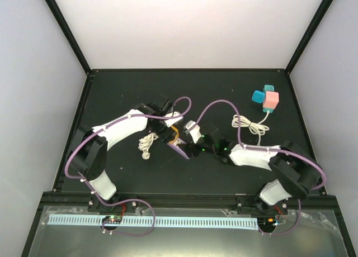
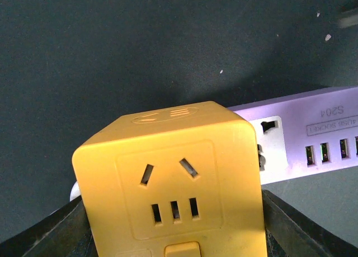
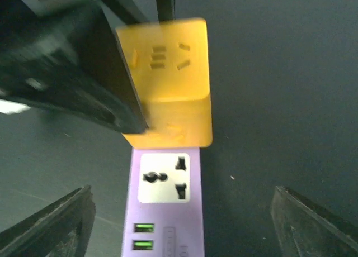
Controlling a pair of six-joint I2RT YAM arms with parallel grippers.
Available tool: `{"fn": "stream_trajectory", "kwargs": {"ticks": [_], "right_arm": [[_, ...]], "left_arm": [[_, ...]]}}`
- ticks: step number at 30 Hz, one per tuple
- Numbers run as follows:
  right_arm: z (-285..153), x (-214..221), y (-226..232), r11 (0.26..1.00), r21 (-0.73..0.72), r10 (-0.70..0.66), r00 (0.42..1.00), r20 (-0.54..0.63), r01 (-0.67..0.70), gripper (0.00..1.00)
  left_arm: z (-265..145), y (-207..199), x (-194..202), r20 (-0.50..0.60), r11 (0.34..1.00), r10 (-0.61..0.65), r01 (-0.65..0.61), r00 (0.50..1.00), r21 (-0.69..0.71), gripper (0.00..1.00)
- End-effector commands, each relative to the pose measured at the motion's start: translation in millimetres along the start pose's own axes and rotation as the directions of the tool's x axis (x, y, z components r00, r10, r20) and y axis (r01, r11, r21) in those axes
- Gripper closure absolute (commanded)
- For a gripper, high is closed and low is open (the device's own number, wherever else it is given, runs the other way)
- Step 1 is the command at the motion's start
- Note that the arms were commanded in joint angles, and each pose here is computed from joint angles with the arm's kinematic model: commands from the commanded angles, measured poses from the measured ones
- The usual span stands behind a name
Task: Pull the plug off the socket
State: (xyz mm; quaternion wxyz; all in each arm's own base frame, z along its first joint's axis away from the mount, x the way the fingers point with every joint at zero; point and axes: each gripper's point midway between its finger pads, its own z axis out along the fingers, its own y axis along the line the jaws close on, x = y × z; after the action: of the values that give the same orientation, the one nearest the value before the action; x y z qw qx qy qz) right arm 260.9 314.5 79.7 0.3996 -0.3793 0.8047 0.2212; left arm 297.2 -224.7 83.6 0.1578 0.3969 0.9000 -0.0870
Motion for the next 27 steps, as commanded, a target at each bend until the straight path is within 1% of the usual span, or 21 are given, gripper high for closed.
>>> {"fn": "stream_trajectory", "kwargs": {"ticks": [1,2,5,7,9,11,14,19,27], "right_arm": [[-20,-23,13,0.990,-0.128,0.068,0.992,0.111,-0.054,0.16],[-20,-22,14,0.988,-0.144,0.079,0.991,0.109,-0.063,0.21],[-13,-16,14,0.985,-0.154,0.094,0.992,0.088,-0.079,0.41],[-5,-14,14,0.984,-0.152,0.105,0.993,0.060,-0.094,0.52],[-1,-13,13,0.983,-0.149,0.114,0.992,0.051,-0.105,0.60],[1,-14,13,0.982,-0.151,0.119,0.992,0.050,-0.110,0.63],[6,-9,13,0.980,-0.152,0.134,0.991,0.028,-0.128,0.64],[14,-6,10,0.980,-0.141,0.144,0.990,0.008,-0.142,0.68],[40,-5,5,0.976,-0.123,0.181,0.983,-0.015,-0.181,0.73]], "left_arm": [[5,-1,-3,-0.002,1.000,0.010,-0.010,1.000,-0.004,0.51],[5,-1,-2,-0.003,1.000,0.010,-0.010,1.000,-0.003,0.52],[5,-1,-2,-0.005,1.000,0.008,-0.008,1.000,-0.001,0.53],[5,-1,-2,-0.006,1.000,0.008,-0.008,1.000,-0.001,0.53],[4,0,-3,-0.005,1.000,0.007,-0.007,1.000,-0.004,0.55],[4,-1,-3,-0.003,1.000,0.007,-0.007,1.000,-0.003,0.57],[6,-1,-3,-0.004,1.000,0.006,-0.006,1.000,0.003,0.61],[10,-3,-4,-0.013,1.000,0.004,-0.004,1.000,0.015,0.64],[7,-4,-6,-0.005,1.000,0.003,-0.003,1.000,0.020,0.67]]}}
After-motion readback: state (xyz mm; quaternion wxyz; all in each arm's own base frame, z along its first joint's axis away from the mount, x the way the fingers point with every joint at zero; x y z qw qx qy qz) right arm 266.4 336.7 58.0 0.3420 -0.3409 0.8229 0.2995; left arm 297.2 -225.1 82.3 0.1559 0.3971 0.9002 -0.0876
